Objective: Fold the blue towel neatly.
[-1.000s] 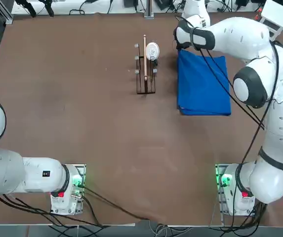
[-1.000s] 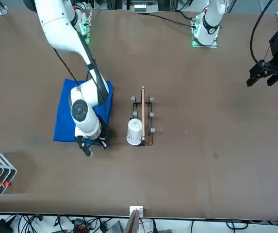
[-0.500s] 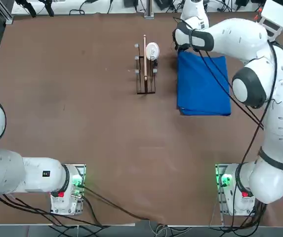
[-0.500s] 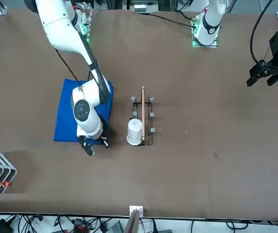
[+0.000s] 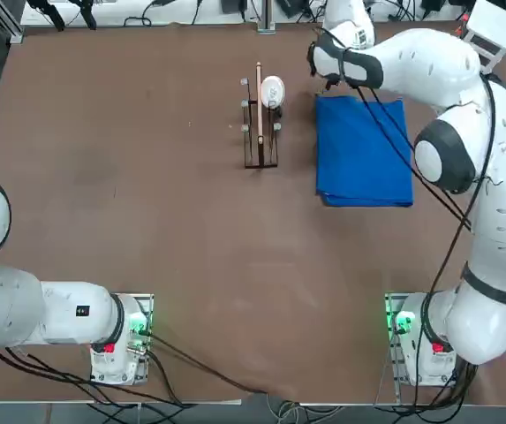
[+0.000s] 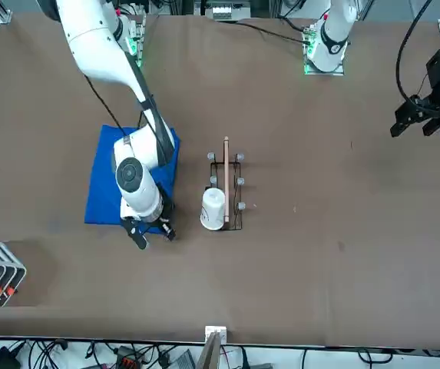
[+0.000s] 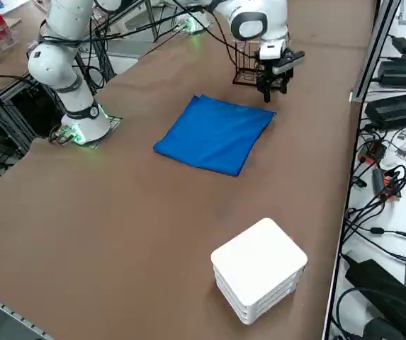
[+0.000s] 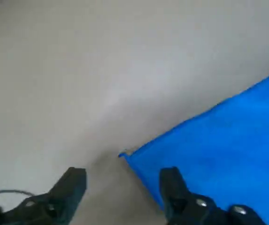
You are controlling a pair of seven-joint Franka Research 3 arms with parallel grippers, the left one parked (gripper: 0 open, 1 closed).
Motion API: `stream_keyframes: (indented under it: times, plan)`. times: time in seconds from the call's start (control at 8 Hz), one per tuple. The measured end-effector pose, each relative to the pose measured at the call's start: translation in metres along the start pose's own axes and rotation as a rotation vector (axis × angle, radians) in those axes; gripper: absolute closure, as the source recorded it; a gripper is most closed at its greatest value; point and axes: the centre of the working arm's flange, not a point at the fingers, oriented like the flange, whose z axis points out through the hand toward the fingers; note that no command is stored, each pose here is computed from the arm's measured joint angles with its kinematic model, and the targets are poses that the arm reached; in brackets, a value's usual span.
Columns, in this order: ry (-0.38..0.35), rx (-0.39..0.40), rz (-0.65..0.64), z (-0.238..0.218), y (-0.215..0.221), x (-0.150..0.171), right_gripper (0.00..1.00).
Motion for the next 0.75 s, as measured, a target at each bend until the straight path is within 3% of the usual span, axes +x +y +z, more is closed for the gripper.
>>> stream_keyframes:
  times: [0.38,0.75]
  plan:
    - [-0.019,-0.101,-0.125,-0.057,0.002,0.015,0.0]
    - [-0.072,-0.159,-0.307,-0.141,0.042,0.05,0.0]
